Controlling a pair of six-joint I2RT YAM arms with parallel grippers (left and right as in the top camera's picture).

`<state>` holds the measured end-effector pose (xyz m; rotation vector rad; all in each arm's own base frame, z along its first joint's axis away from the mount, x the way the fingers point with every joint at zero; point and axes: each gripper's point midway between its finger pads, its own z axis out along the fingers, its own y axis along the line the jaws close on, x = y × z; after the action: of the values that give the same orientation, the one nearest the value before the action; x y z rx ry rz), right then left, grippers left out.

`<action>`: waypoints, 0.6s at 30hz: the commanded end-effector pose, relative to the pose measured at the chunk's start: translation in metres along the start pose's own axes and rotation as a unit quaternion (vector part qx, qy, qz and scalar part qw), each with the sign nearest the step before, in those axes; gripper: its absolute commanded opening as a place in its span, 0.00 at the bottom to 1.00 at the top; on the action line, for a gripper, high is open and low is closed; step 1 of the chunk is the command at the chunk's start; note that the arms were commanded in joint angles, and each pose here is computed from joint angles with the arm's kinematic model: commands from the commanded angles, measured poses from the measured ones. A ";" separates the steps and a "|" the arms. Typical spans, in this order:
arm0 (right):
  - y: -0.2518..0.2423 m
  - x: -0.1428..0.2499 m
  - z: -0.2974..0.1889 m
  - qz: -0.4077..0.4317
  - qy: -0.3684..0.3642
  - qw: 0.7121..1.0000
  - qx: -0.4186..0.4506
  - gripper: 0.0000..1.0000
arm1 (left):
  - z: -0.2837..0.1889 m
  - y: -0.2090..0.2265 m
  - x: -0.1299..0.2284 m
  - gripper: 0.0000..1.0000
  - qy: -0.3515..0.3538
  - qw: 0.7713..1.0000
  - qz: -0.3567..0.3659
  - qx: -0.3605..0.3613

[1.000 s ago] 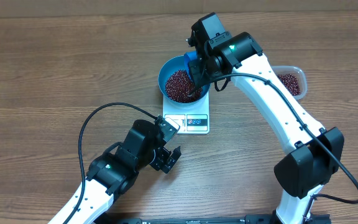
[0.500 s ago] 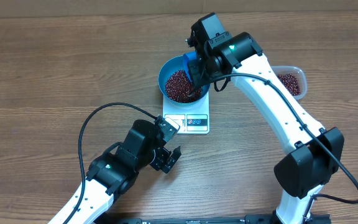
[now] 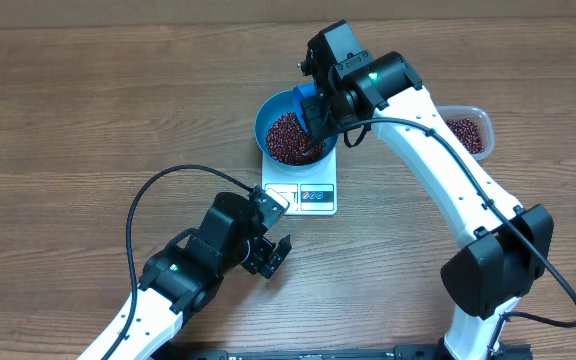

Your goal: Scoop item into bowl and weigh 150g on scale

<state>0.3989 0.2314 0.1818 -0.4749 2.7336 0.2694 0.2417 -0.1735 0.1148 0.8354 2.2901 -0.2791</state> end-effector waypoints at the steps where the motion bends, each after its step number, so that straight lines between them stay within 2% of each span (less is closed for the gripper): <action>1: 0.009 -0.014 -0.027 -0.005 -0.040 0.999 -0.009 0.04 | 0.002 0.002 0.005 0.99 0.007 1.000 0.005 -0.003; 12: 0.009 -0.014 -0.027 0.014 -0.039 0.999 -0.012 0.04 | 0.002 0.002 0.005 1.00 0.007 1.000 0.005 -0.003; 18: 0.021 -0.011 -0.030 0.052 -0.020 0.994 -0.096 0.04 | 0.002 0.002 0.005 1.00 0.007 1.000 0.005 -0.003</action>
<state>0.3935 0.2385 0.1824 -0.4224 2.7636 0.3694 0.2417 -0.1735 0.1148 0.8349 2.2902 -0.2793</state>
